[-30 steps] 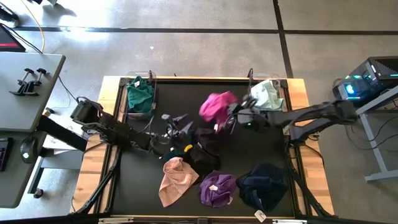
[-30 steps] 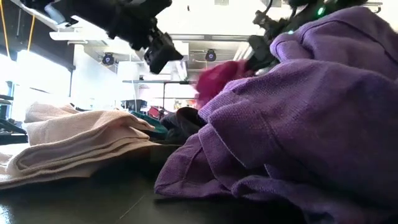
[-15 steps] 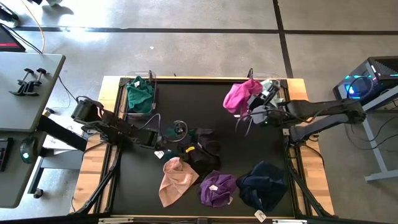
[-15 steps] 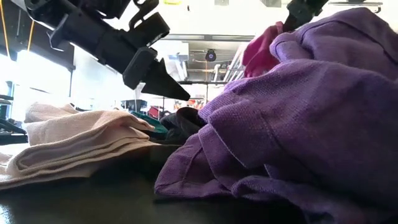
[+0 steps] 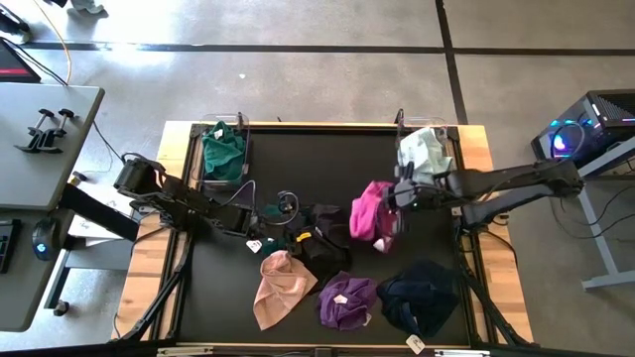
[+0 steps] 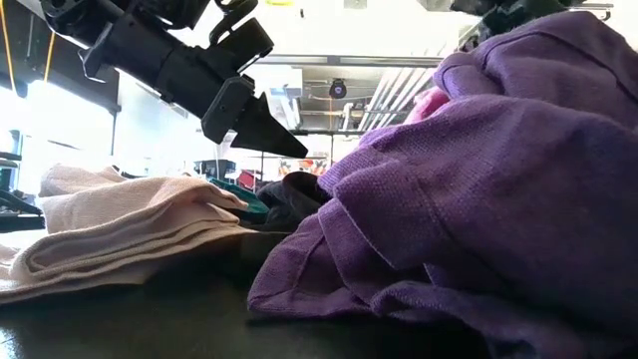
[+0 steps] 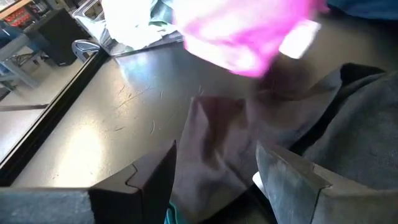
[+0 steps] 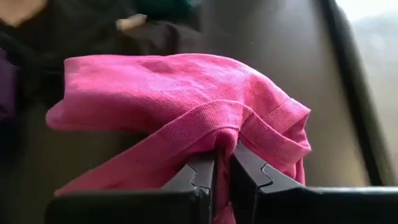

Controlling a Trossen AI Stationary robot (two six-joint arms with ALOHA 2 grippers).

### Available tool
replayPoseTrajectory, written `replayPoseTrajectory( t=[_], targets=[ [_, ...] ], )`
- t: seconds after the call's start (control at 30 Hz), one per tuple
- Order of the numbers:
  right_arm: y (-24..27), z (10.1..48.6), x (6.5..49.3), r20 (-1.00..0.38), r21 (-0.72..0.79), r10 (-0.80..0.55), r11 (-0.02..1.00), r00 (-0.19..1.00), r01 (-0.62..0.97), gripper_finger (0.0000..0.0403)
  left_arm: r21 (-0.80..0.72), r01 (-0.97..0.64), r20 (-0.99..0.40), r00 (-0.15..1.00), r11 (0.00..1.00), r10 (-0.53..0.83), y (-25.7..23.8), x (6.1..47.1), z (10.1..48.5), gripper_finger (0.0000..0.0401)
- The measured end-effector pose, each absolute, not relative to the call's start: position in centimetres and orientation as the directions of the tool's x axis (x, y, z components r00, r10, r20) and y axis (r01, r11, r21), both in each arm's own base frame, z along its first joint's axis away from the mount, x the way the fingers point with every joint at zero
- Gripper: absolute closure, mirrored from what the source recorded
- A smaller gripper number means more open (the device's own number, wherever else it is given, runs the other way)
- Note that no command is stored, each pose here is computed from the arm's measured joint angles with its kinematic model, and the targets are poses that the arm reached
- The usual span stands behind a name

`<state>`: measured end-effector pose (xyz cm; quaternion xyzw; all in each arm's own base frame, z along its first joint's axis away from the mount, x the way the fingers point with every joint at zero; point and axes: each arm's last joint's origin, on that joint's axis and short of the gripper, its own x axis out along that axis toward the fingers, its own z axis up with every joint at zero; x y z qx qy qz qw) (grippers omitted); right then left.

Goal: Sort towels by color in basket
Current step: Put the pink microfiber cloth into the right transparent bin

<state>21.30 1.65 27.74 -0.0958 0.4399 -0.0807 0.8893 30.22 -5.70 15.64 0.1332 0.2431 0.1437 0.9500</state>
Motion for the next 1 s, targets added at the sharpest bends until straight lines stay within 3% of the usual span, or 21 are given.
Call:
replayPoseTrajectory(
  t=[0.17, 0.37, 0.57, 0.73, 0.87, 1.0],
  targets=[
    [1.8, 24.1, 22.0, -0.703, -0.202, -0.196, 0.977, 0.683, 0.072, 0.0384, 0.332, -0.204, -0.42, 0.843, 0.921, 0.338, -5.7, 30.2, 15.7, 0.019],
    [2.1, 19.4, 22.2, -0.415, -0.02, -0.147, 0.988, 0.898, 0.153, 0.0384, 0.32, -0.211, -0.391, 0.859, 0.923, 0.332, -5.8, 30.4, 16.0, 0.019],
    [2.6, 16.5, 20.8, -0.286, 0.028, -0.184, 0.979, 0.94, 0.2, 0.0384, 0.325, -0.193, -0.365, 0.877, 0.926, 0.311, -6.3, 30.5, 16.3, 0.019],
    [3.2, 18.5, 21.3, -0.211, -0.13, -0.374, 0.926, 0.903, 0.353, 0.0384, 0.31, -0.175, -0.329, 0.903, 0.934, 0.278, -6.4, 30.7, 16.7, 0.019],
    [3.9, 21.1, 22.3, -0.21, -0.323, -0.411, 0.885, 0.887, 0.334, 0.0384, 0.302, -0.18, -0.313, 0.909, 0.936, 0.276, -6.4, 30.7, 16.9, 0.019],
    [3.9, 24.8, 22.8, -0.268, -0.578, -0.646, 0.702, 0.715, 0.417, 0.0384, 0.301, -0.18, -0.314, 0.909, 0.936, 0.276, -6.4, 30.7, 16.9, 0.019]
  ],
)
